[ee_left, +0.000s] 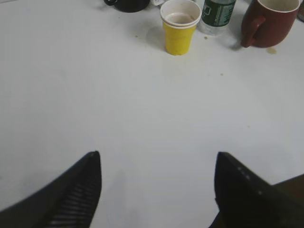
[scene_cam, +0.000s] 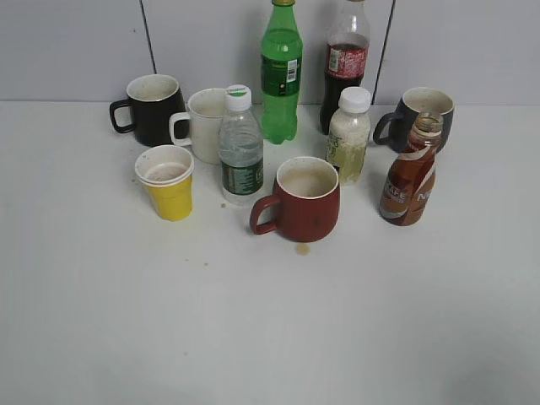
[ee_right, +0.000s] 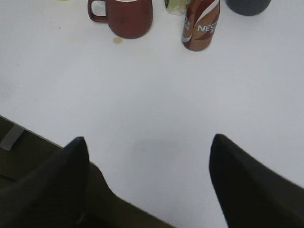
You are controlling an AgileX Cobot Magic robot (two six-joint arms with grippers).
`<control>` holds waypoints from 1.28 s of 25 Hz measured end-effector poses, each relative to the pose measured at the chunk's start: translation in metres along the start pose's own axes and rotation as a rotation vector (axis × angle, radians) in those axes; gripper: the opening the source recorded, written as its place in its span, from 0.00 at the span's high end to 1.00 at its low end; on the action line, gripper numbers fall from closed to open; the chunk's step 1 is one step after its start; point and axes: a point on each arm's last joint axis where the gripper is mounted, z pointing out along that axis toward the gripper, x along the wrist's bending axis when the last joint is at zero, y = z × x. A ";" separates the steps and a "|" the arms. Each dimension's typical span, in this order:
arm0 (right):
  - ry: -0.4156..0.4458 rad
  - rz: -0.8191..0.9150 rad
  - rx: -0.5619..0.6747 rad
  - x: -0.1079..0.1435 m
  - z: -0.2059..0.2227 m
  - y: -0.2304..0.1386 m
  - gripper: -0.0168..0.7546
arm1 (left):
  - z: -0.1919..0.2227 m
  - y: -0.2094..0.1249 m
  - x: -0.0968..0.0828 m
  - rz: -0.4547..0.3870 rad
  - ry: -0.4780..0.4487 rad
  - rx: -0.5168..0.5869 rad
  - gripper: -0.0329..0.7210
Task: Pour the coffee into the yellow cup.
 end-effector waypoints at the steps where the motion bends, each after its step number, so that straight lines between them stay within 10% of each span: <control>1: 0.000 0.000 0.000 0.000 0.000 0.000 0.22 | 0.000 0.000 0.000 0.000 0.000 0.000 0.21; 14: -0.014 0.014 -0.001 0.000 0.000 0.000 0.22 | 0.000 0.000 0.000 -0.011 0.015 0.000 0.21; 22: -0.237 0.161 0.000 -0.005 0.002 0.001 0.22 | -0.002 -0.001 0.005 -0.137 0.195 -0.010 0.21; 32: -0.278 0.170 -0.054 -0.001 -0.005 -0.002 0.22 | -0.017 -0.010 0.001 -0.166 0.260 -0.128 0.21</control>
